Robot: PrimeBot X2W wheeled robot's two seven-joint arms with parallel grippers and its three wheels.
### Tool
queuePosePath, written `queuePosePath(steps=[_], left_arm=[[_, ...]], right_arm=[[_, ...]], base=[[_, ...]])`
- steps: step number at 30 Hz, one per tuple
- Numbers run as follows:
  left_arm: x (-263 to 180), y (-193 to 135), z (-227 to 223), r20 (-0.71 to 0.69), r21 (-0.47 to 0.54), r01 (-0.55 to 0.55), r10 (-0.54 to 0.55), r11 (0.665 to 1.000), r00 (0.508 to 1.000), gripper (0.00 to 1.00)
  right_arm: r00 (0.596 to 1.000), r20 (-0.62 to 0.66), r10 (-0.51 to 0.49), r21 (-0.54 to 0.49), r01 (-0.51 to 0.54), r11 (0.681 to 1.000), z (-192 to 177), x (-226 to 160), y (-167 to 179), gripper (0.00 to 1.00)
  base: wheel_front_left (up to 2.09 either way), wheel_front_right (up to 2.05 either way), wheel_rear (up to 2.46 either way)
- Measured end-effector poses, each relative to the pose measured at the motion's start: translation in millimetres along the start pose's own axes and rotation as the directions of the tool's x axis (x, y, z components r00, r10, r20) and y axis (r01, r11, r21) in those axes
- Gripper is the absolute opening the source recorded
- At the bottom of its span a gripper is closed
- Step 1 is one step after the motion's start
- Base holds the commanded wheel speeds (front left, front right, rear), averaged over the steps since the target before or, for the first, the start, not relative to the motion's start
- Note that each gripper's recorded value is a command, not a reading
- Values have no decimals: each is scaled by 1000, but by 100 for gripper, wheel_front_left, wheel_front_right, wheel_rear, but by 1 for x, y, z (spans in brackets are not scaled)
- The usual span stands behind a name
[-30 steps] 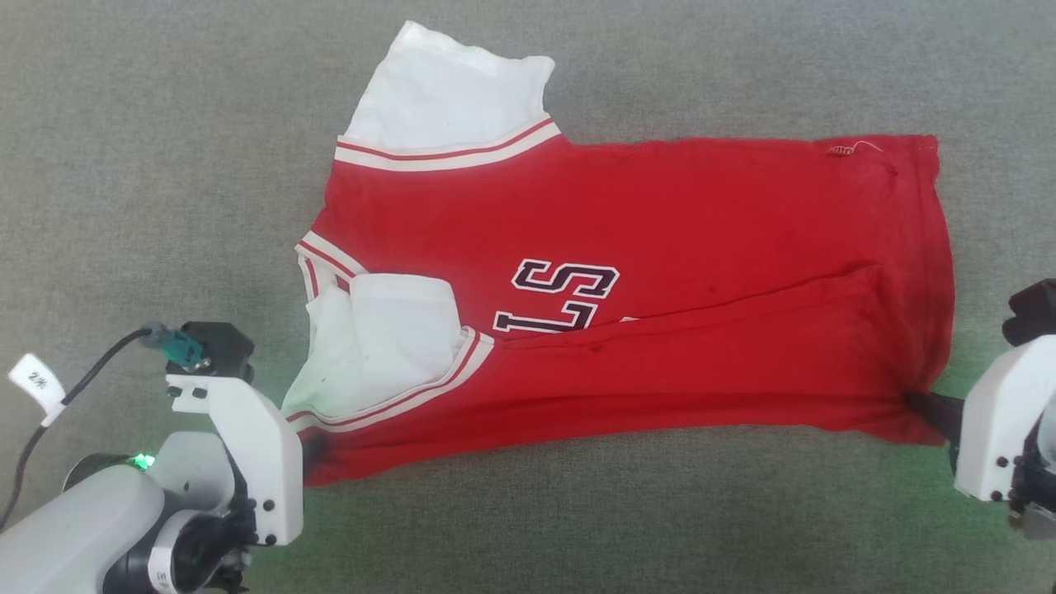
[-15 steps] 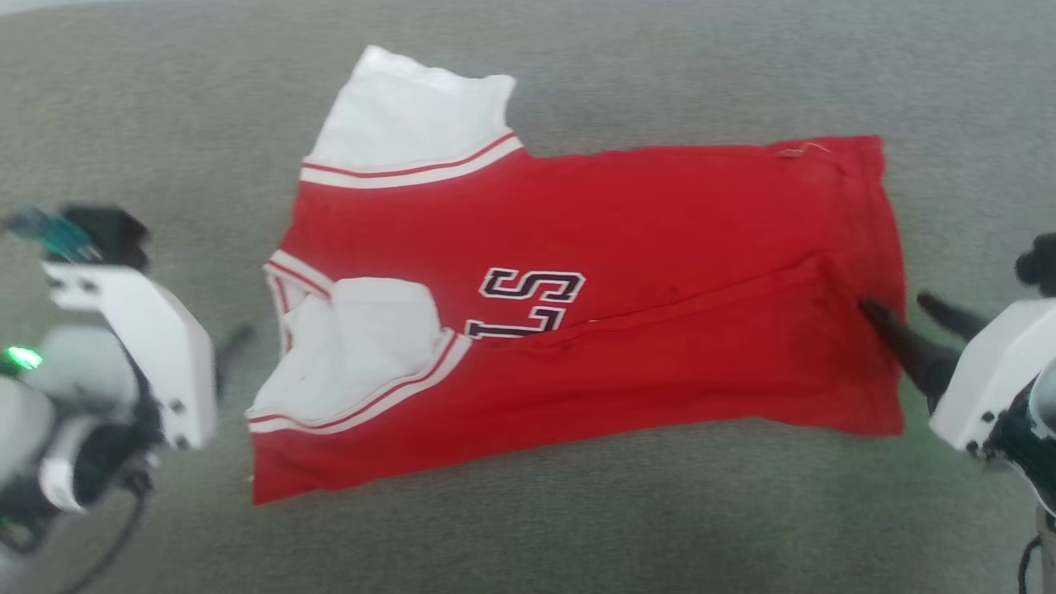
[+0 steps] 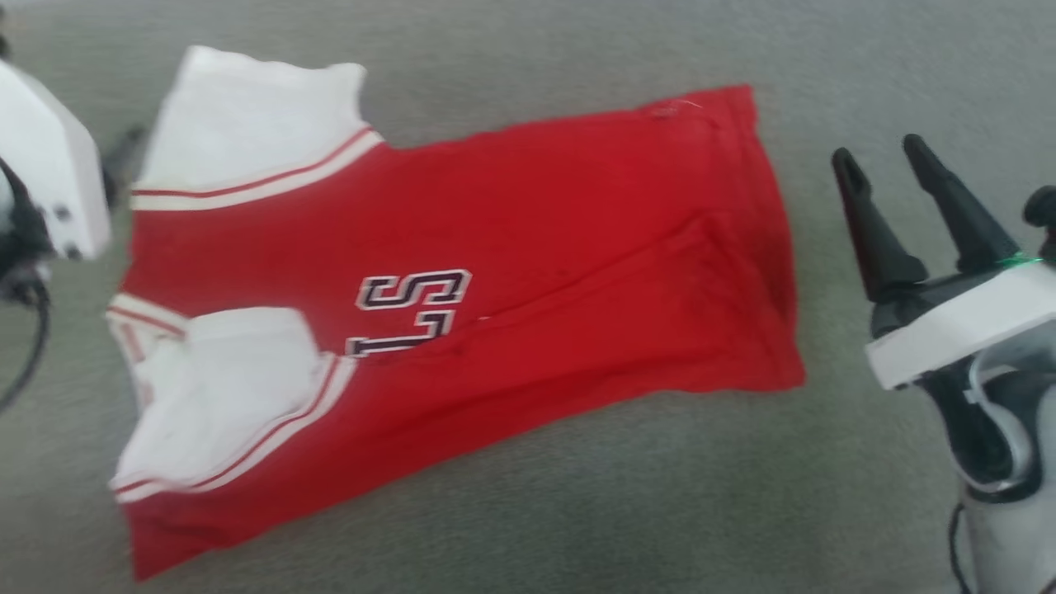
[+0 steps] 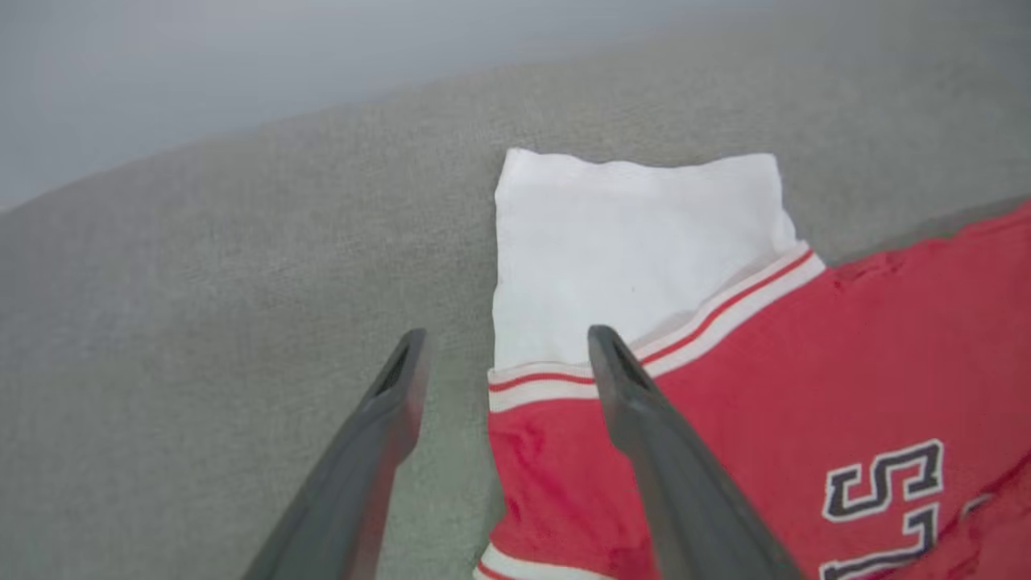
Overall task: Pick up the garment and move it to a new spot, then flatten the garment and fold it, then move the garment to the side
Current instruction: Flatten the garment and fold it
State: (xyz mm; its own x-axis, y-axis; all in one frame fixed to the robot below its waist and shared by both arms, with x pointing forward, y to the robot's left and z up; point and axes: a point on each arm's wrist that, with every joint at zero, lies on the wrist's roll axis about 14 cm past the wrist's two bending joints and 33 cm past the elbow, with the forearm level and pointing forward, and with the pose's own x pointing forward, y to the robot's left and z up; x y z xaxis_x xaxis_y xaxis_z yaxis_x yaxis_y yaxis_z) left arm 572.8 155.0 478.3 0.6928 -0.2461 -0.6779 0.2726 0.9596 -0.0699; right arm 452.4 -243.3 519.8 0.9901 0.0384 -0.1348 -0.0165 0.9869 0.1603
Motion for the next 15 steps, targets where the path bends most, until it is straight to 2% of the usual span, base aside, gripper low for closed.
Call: queuePosePath(steps=[6,15], left_arm=[[59,-6,23,-37,15,27,-26,1000,999,100],[126,-6,-5,-198,-46,22,-30,999,980,100]], right_arm=[[998,-31,-57,26,58,998,-31,-4,-16,100],[990,-95,-100,34,103,994,-63,0,-32,100]], base=[[0,0,0],[0,0,0]])
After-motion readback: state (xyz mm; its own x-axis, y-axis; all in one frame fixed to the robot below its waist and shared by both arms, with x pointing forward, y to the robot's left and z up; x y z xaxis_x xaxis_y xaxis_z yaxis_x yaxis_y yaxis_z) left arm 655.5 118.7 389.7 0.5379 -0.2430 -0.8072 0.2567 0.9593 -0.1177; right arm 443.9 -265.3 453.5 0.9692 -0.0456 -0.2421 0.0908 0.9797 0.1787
